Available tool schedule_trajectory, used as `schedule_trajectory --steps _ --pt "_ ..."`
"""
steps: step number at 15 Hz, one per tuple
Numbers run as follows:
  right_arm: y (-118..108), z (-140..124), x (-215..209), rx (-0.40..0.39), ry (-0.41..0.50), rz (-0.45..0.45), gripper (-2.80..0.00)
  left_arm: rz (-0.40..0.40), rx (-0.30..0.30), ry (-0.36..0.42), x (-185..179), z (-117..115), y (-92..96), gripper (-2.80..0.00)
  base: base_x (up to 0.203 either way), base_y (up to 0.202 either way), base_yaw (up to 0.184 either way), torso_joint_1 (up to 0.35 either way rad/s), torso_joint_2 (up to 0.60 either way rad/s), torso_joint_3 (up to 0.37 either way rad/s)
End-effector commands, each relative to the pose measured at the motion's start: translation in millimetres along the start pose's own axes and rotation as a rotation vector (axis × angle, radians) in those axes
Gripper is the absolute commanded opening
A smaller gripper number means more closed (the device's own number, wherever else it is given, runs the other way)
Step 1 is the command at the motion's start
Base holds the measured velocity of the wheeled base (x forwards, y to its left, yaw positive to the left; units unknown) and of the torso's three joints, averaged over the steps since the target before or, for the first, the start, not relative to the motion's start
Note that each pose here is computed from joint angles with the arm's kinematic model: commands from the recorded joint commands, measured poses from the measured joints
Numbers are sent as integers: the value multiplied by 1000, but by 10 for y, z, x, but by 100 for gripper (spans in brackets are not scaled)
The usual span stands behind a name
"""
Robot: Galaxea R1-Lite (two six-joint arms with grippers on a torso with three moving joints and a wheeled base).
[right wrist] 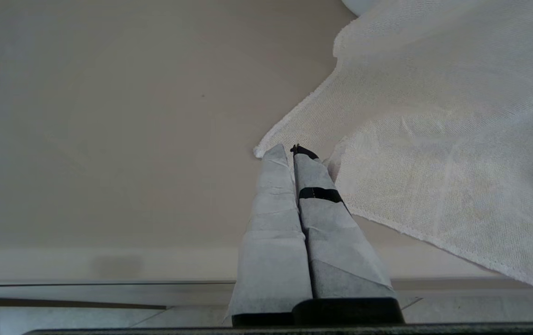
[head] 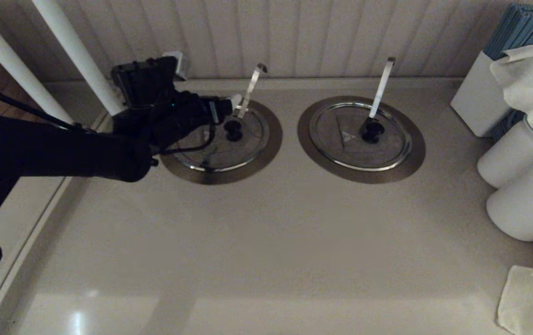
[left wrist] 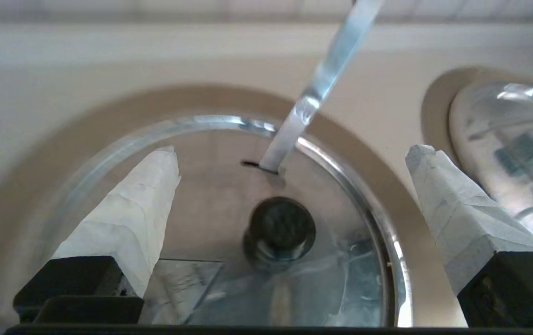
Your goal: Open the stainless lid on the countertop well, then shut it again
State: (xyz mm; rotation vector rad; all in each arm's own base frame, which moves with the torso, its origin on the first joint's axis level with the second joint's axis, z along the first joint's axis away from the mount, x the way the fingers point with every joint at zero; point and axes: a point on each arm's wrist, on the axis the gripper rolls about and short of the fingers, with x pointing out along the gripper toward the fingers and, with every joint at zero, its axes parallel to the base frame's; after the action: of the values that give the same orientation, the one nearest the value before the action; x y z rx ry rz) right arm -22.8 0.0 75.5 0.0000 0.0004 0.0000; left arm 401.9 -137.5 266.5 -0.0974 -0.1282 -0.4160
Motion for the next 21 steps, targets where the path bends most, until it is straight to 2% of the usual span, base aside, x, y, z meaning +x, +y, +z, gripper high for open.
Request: schedule_trajectory --steps 1,3,4,8,11,12,16,21 --pt "0 0 1 0 1 0 -280 6 8 -47 -163 261 21 0 0 0 0 0 0 0" --pt "0 0 1 0 1 0 -280 7 11 -66 -321 458 17 0 0 0 0 0 0 0" --pt "0 0 1 0 1 1 -280 12 16 -74 -440 571 5 -280 0 0 0 0 0 0" --pt "0 0 1 0 1 0 -280 74 58 -79 -880 861 132 -280 0 0 0 0 0 0" --pt "0 0 0 0 0 0 -280 127 64 -52 -1382 1113 178 -280 0 0 0 0 0 0" --pt "0 0 1 0 1 0 -280 143 64 -40 -1566 1133 167 -280 0 0 0 0 0 0" --pt "0 0 1 0 1 0 -280 202 95 -39 -2456 1083 58 -280 0 0 0 0 0 0" --pt "0 0 1 0 1 0 -280 223 115 -55 -3799 819 -310 -280 0 0 0 0 0 0"
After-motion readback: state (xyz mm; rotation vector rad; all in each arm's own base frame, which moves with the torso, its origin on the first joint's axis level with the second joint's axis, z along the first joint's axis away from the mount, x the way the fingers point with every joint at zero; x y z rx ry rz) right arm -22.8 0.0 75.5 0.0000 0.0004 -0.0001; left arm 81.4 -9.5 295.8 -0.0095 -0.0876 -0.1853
